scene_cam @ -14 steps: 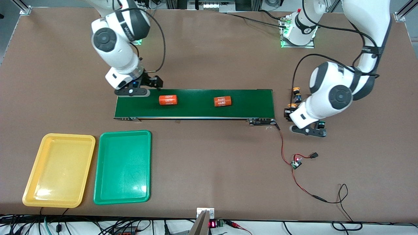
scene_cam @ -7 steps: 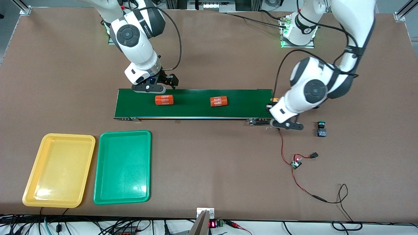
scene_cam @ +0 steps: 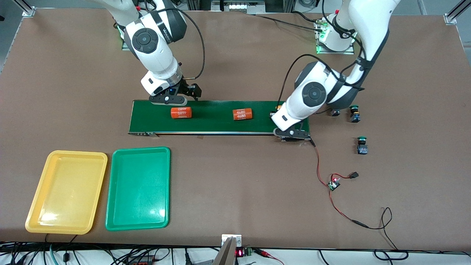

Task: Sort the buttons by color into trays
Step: 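Place the button on the belt with the left gripper while the right gripper moves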

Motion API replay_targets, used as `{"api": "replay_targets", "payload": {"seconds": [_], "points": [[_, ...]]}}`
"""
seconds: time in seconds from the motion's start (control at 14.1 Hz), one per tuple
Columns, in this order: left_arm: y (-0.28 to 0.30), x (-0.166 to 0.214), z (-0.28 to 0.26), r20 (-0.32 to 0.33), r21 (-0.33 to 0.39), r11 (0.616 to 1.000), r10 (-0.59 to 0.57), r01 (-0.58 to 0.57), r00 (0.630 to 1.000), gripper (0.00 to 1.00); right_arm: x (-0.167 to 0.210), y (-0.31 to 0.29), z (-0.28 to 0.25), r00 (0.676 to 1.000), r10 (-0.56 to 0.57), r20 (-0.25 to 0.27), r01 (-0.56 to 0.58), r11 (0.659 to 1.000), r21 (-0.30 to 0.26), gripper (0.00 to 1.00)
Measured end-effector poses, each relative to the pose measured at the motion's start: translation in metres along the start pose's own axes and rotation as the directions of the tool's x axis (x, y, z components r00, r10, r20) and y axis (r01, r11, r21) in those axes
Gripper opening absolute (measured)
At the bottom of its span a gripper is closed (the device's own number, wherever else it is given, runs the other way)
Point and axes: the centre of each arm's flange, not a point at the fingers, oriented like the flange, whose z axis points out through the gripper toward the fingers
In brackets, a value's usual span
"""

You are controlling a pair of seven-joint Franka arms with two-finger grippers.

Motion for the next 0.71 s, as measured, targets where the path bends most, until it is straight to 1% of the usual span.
{"api": "replay_targets", "payload": {"seconds": [0.07, 0.14, 0.28, 0.36, 0.5, 0.71], "points": [[0.003, -0.002, 0.005, 0.008, 0.000, 1.000, -0.003, 0.003, 1.000, 0.41, 0.000, 0.000, 0.000, 1.000, 0.000, 0.000, 0.000, 1.000, 0.000, 1.00], [0.003, -0.003, 0.007, 0.012, 0.001, 1.000, -0.005, 0.005, 1.000, 0.45, 0.000, 0.000, 0.000, 1.000, 0.000, 0.000, 0.000, 1.000, 0.000, 1.00], [0.002, -0.003, 0.007, 0.013, 0.001, 1.000, -0.008, 0.008, 1.000, 0.47, 0.000, 0.000, 0.000, 1.000, 0.000, 0.000, 0.000, 1.000, 0.000, 1.00], [0.001, -0.002, 0.006, 0.010, 0.001, 1.000, -0.010, 0.010, 1.000, 0.58, 0.000, 0.000, 0.000, 1.000, 0.000, 0.001, 0.000, 1.000, 0.000, 1.00], [-0.003, -0.001, -0.007, 0.009, 0.007, 1.000, -0.018, 0.018, 1.000, 0.74, 0.000, -0.001, 0.000, 1.000, -0.001, -0.002, 0.001, 1.000, 0.001, 1.00], [-0.025, 0.002, -0.059, 0.015, 0.045, 0.997, -0.057, 0.056, 0.998, 0.99, -0.001, -0.003, 0.000, 1.000, -0.005, -0.009, 0.005, 1.000, 0.007, 1.00]]}}
